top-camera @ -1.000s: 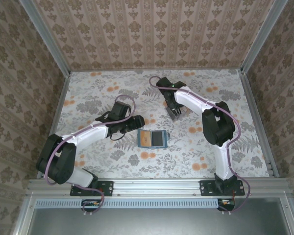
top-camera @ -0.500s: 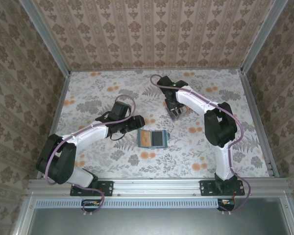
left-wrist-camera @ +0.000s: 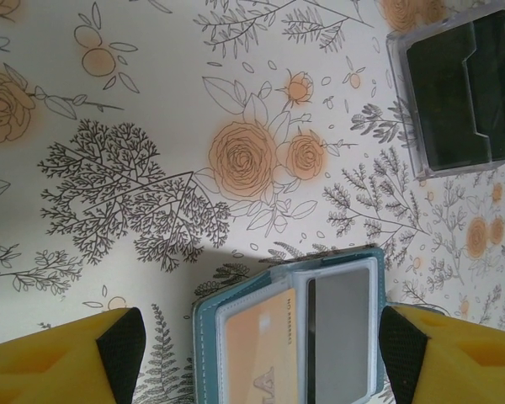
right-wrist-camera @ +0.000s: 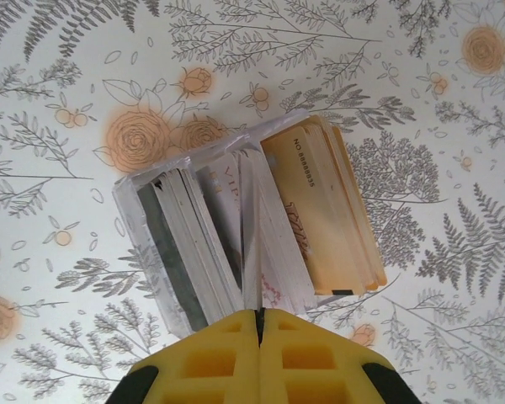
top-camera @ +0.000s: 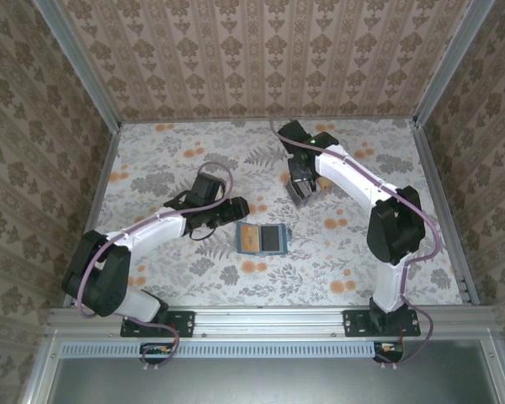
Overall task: Put the credit cards into the card holder
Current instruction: Pick up several credit cards from the storage box.
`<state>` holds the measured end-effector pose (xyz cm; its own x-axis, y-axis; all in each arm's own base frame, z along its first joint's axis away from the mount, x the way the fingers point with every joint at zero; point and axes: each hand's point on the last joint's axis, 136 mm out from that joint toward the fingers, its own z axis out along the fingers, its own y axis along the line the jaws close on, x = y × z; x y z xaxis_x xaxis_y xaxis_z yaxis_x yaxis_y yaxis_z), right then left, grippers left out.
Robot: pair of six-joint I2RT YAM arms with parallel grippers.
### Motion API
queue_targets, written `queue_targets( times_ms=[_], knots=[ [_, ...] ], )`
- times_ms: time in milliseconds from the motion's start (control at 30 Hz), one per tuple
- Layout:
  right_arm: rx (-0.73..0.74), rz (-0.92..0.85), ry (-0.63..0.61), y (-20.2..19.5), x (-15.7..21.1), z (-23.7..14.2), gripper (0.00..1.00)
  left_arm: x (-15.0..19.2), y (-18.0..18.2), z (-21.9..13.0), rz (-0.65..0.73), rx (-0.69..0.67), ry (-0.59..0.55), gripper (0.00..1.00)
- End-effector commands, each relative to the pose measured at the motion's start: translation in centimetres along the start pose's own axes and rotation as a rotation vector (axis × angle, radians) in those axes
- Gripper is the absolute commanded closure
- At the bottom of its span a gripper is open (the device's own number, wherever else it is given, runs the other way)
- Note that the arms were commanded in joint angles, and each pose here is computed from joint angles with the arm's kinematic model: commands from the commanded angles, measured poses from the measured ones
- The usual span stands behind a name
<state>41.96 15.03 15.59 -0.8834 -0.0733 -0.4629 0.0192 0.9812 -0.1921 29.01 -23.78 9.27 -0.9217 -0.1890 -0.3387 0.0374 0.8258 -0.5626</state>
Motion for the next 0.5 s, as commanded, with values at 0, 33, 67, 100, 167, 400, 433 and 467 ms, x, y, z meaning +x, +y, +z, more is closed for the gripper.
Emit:
queue_targets(
  times_ms=[0,33,67,100,167,400,433,467],
  knots=[
    [-0.037,0.094,0.009,-0.6,0.8,-1.9,0.99,-1.6,-1.8,-1.1,-0.003,0.049,-0.035,0.23],
    [-0.05,0.118,0.002,-0.5,0.8,-2.3,0.99,-1.8,-2.0,-1.2,-0.001,0.054,-0.04,0.23],
    [-0.061,0.142,-0.004,-0.6,0.8,-2.8,0.99,-2.0,-2.3,-1.4,0.0,0.062,-0.044,0.23],
    [-0.078,0.17,-0.008,-0.6,0.8,-3.2,0.99,-2.1,-2.5,-1.5,0.0,0.069,-0.045,0.23],
    [-0.135,0.228,-0.007,0.1,1.1,-3.9,1.0,-2.5,-3.0,-1.7,0.0,0.087,-0.048,0.23],
    [-0.409,0.412,-0.01,3.6,2.3,-6.1,1.0,-4.5,-5.6,-2.5,-0.083,0.283,-0.042,0.22],
    [-0.47,0.428,-0.013,4.3,2.2,-6.7,1.0,-4.9,-6.1,-2.7,-0.093,0.314,-0.041,0.22],
    [-0.528,0.447,-0.014,5.0,2.2,-7.2,0.99,-5.2,-6.6,-2.9,-0.099,0.351,-0.041,0.22]
  ],
)
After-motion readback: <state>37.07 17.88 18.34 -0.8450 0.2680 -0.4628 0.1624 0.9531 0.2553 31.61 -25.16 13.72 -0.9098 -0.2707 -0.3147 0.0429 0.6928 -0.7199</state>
